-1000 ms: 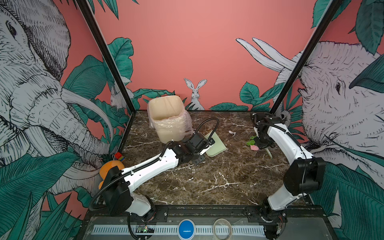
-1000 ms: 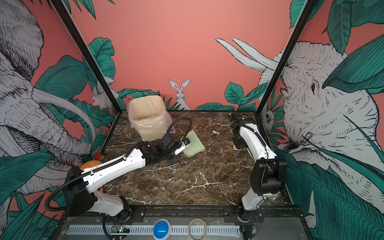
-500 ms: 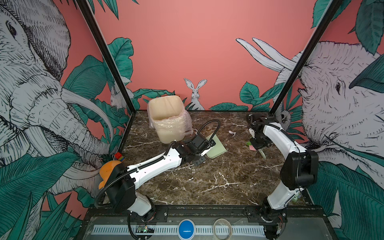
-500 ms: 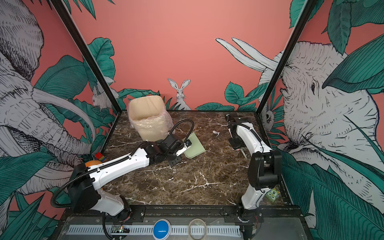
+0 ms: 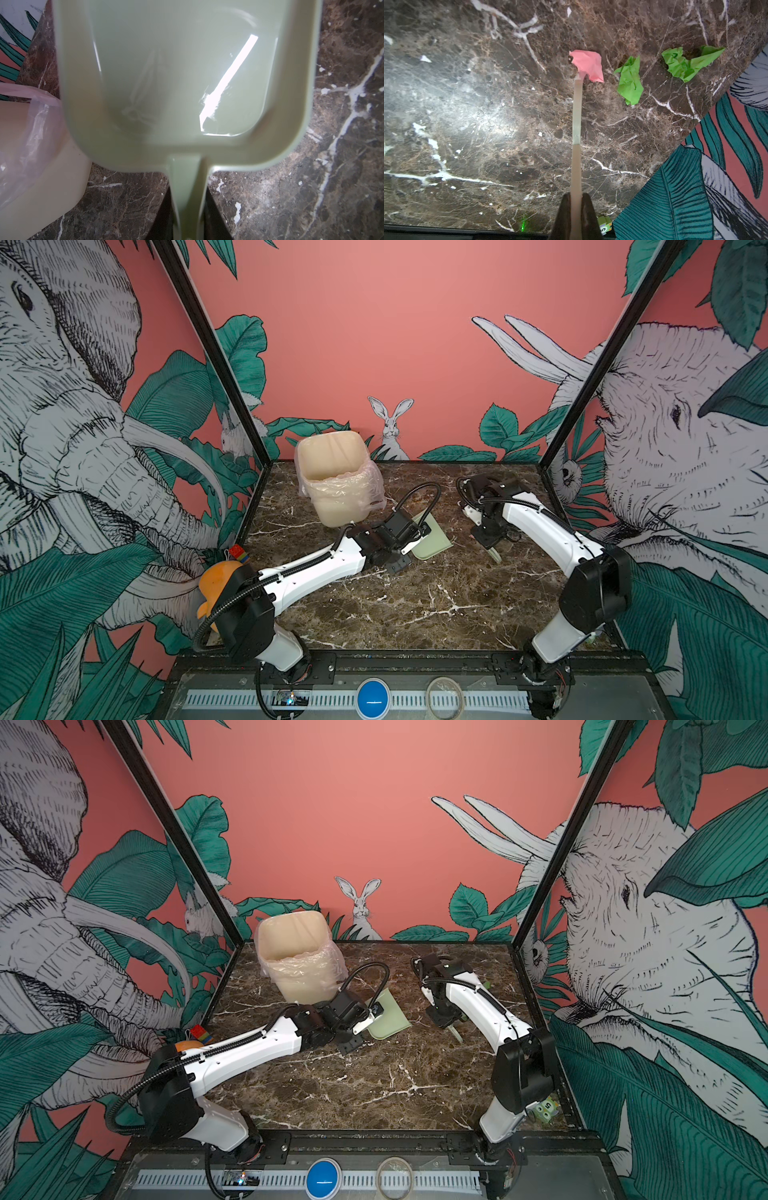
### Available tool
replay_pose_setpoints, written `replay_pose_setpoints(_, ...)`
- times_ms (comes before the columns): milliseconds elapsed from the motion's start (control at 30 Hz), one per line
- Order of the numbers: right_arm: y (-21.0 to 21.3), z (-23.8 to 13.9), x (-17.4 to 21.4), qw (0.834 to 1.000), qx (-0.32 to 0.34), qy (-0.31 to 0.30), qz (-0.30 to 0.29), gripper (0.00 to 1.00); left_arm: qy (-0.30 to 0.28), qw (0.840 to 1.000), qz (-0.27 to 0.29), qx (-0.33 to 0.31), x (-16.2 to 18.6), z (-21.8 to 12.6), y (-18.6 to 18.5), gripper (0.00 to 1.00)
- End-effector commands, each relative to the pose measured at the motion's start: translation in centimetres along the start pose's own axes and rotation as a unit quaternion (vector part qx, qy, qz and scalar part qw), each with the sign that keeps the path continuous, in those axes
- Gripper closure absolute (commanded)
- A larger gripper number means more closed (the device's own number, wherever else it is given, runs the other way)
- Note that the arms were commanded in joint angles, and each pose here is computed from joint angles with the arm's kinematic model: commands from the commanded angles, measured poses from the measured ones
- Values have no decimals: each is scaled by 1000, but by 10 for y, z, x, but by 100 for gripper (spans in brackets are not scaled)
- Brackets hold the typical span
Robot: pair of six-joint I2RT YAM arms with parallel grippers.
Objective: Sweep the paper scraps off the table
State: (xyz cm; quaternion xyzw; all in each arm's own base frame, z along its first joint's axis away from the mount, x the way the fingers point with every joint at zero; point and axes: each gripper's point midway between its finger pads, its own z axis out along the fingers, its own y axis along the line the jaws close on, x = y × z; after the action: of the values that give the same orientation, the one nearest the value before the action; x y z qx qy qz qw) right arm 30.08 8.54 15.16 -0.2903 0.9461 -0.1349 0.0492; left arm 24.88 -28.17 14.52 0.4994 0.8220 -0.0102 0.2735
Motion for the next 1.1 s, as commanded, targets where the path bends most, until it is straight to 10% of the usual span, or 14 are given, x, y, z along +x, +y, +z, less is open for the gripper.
replay_pose_setpoints(0,-15,-22,11,999,23,-1,23,100,6,1000,-5,4,6,1,-4,83)
replay_pose_setpoints(1067,9,-6,-37,999,-5,31,-43,100,54,998,-9,12,38,17,-13,82)
